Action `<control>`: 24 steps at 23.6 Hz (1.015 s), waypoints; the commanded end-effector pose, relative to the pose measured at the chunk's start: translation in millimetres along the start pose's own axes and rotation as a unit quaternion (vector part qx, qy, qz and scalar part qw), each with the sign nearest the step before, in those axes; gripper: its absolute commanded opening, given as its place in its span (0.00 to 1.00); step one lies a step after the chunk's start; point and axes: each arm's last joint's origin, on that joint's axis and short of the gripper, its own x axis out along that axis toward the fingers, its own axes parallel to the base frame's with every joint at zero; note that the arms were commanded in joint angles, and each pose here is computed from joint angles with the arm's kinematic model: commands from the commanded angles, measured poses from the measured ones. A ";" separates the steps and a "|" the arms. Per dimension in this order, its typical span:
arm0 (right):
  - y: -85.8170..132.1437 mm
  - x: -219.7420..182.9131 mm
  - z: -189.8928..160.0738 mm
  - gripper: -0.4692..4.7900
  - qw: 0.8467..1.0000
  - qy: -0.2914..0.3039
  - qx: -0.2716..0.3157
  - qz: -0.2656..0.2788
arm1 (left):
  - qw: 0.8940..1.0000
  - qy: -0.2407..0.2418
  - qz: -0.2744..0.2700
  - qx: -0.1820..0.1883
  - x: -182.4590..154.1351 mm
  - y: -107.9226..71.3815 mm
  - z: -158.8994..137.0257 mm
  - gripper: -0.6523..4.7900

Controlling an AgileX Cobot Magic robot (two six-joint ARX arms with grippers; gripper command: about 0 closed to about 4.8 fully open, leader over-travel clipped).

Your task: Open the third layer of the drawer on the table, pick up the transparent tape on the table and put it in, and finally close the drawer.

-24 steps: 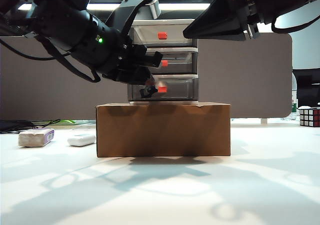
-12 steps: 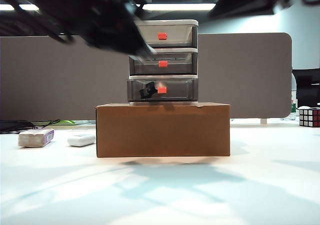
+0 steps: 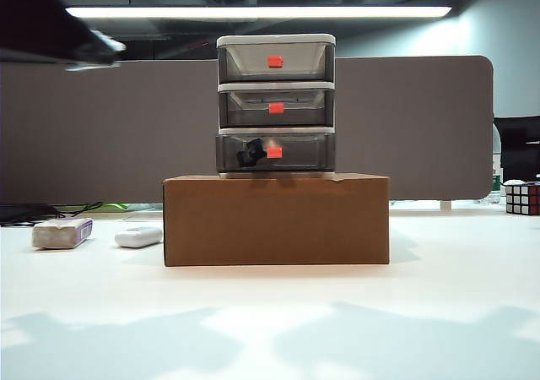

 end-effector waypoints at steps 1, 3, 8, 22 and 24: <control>1.1 -7.2 -18.2 0.08 0.999 -0.006 0.019 -0.034 | 1.000 -0.012 0.002 -0.023 -5.2 0.5 -10.1 0.11; 2.8 -10.1 -31.4 0.08 0.999 -0.017 0.020 -0.035 | 0.999 -0.014 0.010 -0.032 -7.8 1.2 -17.3 0.11; 6.5 -11.8 -74.7 0.08 0.994 -0.039 0.091 -0.043 | 0.998 -0.038 0.004 -0.040 -8.5 0.6 -37.6 0.11; 5.0 10.3 -120.4 0.08 0.997 -0.008 0.053 -0.062 | 0.999 -0.020 0.014 -0.030 -9.7 1.7 -52.0 0.11; 4.4 10.2 -120.5 0.08 0.997 -0.007 0.039 -0.070 | 0.998 -0.005 0.056 -0.010 -12.7 4.5 -55.5 0.11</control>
